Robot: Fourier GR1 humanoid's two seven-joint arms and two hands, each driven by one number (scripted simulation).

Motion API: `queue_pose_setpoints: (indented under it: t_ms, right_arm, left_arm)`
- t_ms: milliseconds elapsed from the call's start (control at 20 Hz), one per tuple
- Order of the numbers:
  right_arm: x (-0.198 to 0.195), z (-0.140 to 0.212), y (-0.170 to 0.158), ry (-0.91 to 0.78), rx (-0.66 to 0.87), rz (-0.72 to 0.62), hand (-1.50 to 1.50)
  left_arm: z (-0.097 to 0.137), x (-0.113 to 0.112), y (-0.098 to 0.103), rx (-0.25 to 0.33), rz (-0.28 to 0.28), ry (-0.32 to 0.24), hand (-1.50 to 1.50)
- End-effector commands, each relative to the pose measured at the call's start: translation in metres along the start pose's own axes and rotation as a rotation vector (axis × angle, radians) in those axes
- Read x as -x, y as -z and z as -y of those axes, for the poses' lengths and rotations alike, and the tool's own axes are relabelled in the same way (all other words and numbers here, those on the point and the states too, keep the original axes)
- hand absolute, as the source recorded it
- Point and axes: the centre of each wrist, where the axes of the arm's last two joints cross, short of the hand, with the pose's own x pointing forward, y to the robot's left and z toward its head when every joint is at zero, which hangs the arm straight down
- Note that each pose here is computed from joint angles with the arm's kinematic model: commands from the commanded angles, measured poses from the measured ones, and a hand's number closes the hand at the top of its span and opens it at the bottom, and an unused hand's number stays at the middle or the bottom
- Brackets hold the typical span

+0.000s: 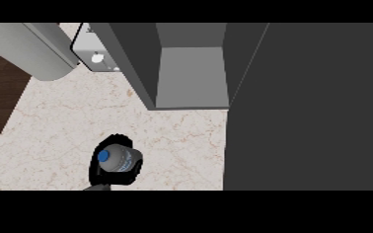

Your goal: Pick up the bottled water, place it into the cabinet and close the cabinet

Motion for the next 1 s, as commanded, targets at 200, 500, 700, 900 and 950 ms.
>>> queue_pose_setpoints:
  t_ms: [200,500,700,900,950]
  right_arm:
    - [-0.018,0.007,-0.009,0.028,0.003,0.023,-1.50]
    - [-0.023,-0.004,0.008,0.016,0.013,0.042,-1.50]
    - [-0.017,0.003,0.005,0.021,0.020,0.037,-1.50]
    - [-0.017,0.000,0.003,0.020,0.005,0.042,-1.50]
    - [-0.019,0.013,-0.004,0.031,0.032,0.055,-1.50]
  left_arm:
    - [0.047,-0.026,0.038,0.038,-0.019,-0.067,1.50]
    - [0.110,-0.042,0.060,0.100,-0.023,-0.061,1.50]
    - [0.138,-0.062,0.084,0.092,0.057,0.083,1.50]
    - [0.173,-0.079,0.111,0.118,0.051,0.115,1.50]
    - [0.164,-0.072,0.105,0.112,0.081,0.124,1.50]
